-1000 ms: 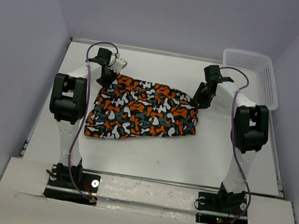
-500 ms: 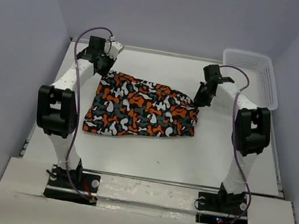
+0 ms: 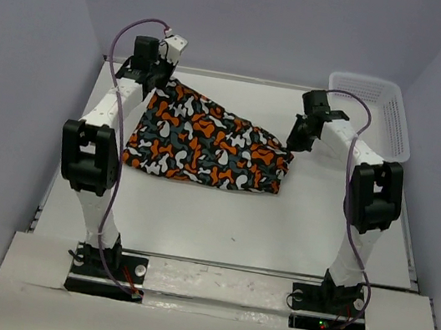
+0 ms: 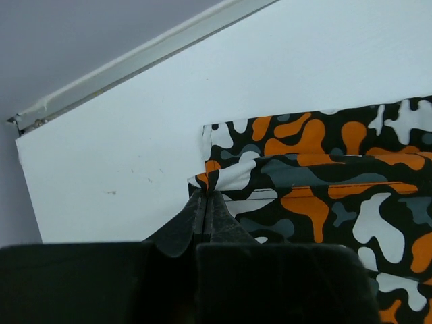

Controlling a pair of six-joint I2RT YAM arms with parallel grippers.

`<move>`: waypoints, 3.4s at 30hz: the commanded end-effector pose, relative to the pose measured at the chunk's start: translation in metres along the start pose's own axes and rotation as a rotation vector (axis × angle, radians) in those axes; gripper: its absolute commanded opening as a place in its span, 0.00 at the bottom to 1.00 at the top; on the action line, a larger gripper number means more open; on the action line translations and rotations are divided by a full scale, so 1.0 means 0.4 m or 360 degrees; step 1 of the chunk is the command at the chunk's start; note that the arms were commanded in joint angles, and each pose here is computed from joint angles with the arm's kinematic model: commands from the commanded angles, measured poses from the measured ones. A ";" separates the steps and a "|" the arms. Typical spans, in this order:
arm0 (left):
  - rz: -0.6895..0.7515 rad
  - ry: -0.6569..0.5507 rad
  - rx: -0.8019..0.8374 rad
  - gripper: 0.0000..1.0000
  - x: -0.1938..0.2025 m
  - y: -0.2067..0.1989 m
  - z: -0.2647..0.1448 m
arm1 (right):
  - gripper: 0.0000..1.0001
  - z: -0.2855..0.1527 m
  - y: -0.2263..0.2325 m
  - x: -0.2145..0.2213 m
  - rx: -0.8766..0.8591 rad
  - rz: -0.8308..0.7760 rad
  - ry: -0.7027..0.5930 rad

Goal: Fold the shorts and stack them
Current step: Smooth out the shorts at the center of the board, then fold the shorts at the center of the board.

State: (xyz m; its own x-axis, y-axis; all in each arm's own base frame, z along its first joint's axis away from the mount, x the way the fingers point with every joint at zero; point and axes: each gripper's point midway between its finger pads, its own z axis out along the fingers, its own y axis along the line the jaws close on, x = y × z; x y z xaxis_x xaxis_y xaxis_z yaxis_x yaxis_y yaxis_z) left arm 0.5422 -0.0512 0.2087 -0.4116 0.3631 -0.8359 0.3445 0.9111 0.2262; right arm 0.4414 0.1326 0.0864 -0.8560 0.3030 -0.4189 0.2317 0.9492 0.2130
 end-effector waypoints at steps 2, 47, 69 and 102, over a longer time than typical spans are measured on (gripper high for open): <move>0.0037 0.0002 -0.0376 0.00 0.020 0.147 0.090 | 0.01 0.020 -0.064 -0.056 0.0116 0.0061 -0.0052; -0.0432 0.0784 -0.0041 0.89 0.510 0.025 0.018 | 0.85 0.024 0.081 0.278 -0.0393 0.0207 0.0350; -0.0643 0.0727 0.0639 0.09 0.491 -0.265 0.008 | 0.01 -0.092 -0.067 -0.049 0.0109 -0.0250 0.0017; -0.0602 0.0732 0.0643 0.01 0.486 -0.283 0.032 | 0.55 -0.083 0.827 0.404 -0.1056 -0.1472 -0.0019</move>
State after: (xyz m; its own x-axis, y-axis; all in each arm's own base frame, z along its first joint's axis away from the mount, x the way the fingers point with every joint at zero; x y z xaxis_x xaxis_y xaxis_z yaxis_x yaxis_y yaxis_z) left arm 0.4441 -0.0916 0.0251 -0.8160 0.1543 -0.5570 0.3815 0.8677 -0.3186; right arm 0.3638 0.4708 0.0944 -0.6045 -0.5309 -0.5939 -0.7534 0.6232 0.2097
